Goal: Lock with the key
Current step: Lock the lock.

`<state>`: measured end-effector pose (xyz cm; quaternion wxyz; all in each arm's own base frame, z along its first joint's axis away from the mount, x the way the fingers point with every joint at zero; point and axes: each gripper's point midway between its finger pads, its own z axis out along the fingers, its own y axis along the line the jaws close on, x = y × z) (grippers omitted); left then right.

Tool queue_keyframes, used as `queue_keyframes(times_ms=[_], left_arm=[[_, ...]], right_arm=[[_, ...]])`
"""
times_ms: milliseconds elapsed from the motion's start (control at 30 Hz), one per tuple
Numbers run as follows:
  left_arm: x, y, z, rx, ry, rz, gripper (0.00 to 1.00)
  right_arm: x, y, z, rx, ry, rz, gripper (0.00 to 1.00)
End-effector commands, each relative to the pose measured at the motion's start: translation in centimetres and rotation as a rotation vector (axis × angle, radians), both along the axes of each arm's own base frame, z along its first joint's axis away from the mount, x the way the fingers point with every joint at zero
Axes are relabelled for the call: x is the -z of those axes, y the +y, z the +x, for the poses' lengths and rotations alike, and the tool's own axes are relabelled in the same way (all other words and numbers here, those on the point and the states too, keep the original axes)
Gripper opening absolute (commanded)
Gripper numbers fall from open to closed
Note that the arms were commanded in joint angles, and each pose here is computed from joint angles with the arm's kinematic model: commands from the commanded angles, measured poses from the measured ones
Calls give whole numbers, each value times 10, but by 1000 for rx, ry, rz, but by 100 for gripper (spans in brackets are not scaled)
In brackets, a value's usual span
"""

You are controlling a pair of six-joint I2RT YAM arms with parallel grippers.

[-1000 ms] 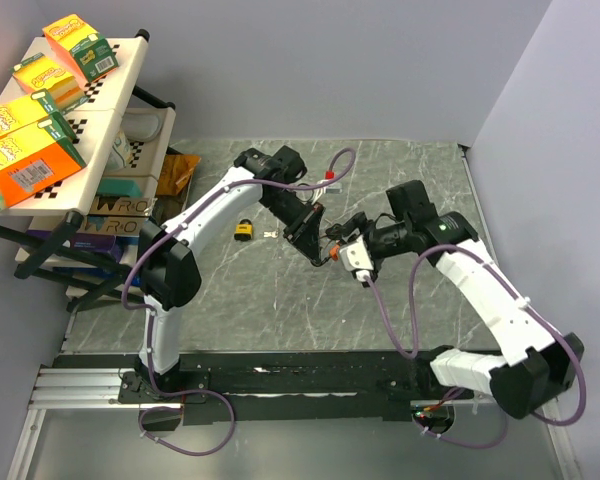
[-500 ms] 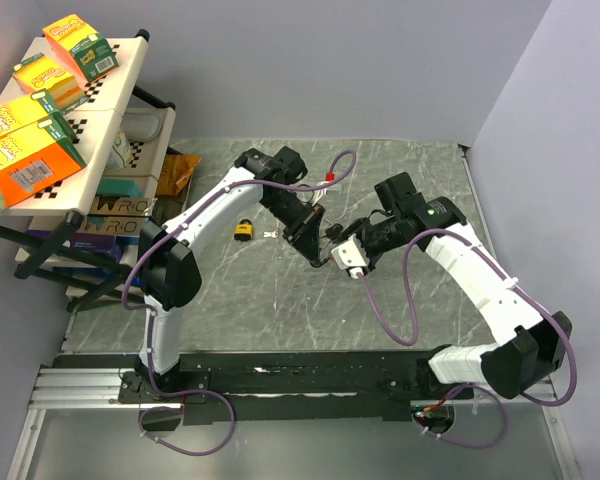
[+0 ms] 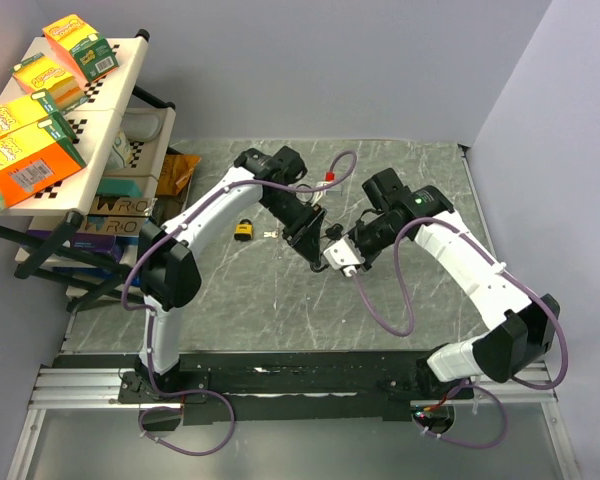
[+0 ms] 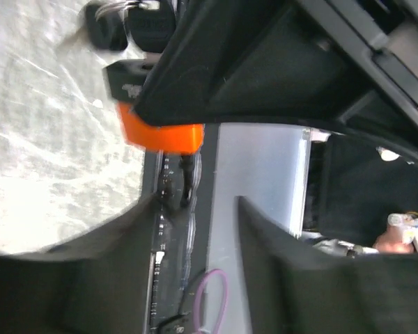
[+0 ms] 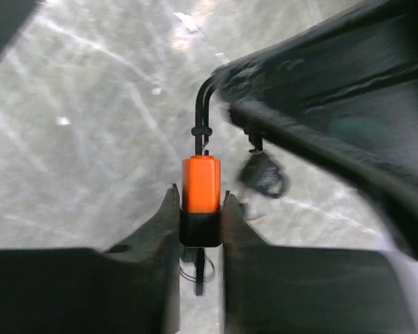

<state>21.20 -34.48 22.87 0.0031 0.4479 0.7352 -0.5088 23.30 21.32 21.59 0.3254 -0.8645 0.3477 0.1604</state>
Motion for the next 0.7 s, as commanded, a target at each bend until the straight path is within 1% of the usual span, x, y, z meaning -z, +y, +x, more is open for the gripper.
queue_keyframes(times_ms=[0, 33, 67, 100, 133, 167, 200, 233, 267, 300, 333, 400, 433, 467, 500, 533, 567, 600, 633, 667], left_arm=[[-31, 15, 19, -73, -46, -96, 65], [-45, 29, 36, -138, -77, -141, 73], [-54, 31, 56, -178, -159, -200, 75], [-53, 38, 67, -248, -146, -197, 83], [-73, 56, 80, -327, -246, -223, 85], [-88, 58, 101, -368, -383, -285, 87], [-81, 64, 103, -412, -395, -274, 90], [-99, 71, 98, -423, -492, -303, 91], [-100, 76, 103, -425, -598, -302, 92], [-92, 77, 101, -416, -632, -310, 92], [-102, 79, 92, -404, -692, -341, 92], [-92, 81, 88, -377, -782, -345, 90], [-98, 77, 76, -347, -844, -365, 90], [-97, 75, 71, -322, -900, -371, 90], [-81, 76, 73, -308, -982, -331, 91], [-97, 68, 63, -286, -1095, -384, 91], [-98, 67, 63, -258, -1208, -387, 91], [-80, 68, 65, -259, -1263, -334, 90], [-95, 60, 55, -236, -1360, -380, 91], [-93, 59, 55, -203, -1434, -375, 91]], right_arm=[[-19, 5, -3, 71, 93, 26, 0], [-25, 4, -4, 116, 143, 32, 0], [-32, 5, -4, 145, 186, 64, 0], [-41, 5, 0, 178, 208, 89, 0], [-42, 4, -4, 228, 292, 94, 0], [-46, 0, -2, 267, 334, 113, 0], [-53, 3, -5, 279, 389, 152, 0], [-58, 3, -6, 321, 448, 168, 0], [-61, 3, -5, 344, 480, 189, 0], [-68, 5, -5, 359, 523, 232, 0], [-71, 5, -8, 402, 578, 247, 0], [-80, 8, -4, 428, 614, 300, 0], [-85, 11, -10, 450, 683, 323, 0], [-88, 12, -11, 456, 711, 334, 0], [-92, 14, -10, 460, 727, 351, 0], [-95, 16, -14, 476, 789, 359, 0], [-96, 18, -13, 489, 811, 364, 0], [-99, 20, -10, 497, 822, 378, 0], [-100, 21, -11, 528, 872, 374, 0], [-102, 22, -11, 537, 887, 377, 0]])
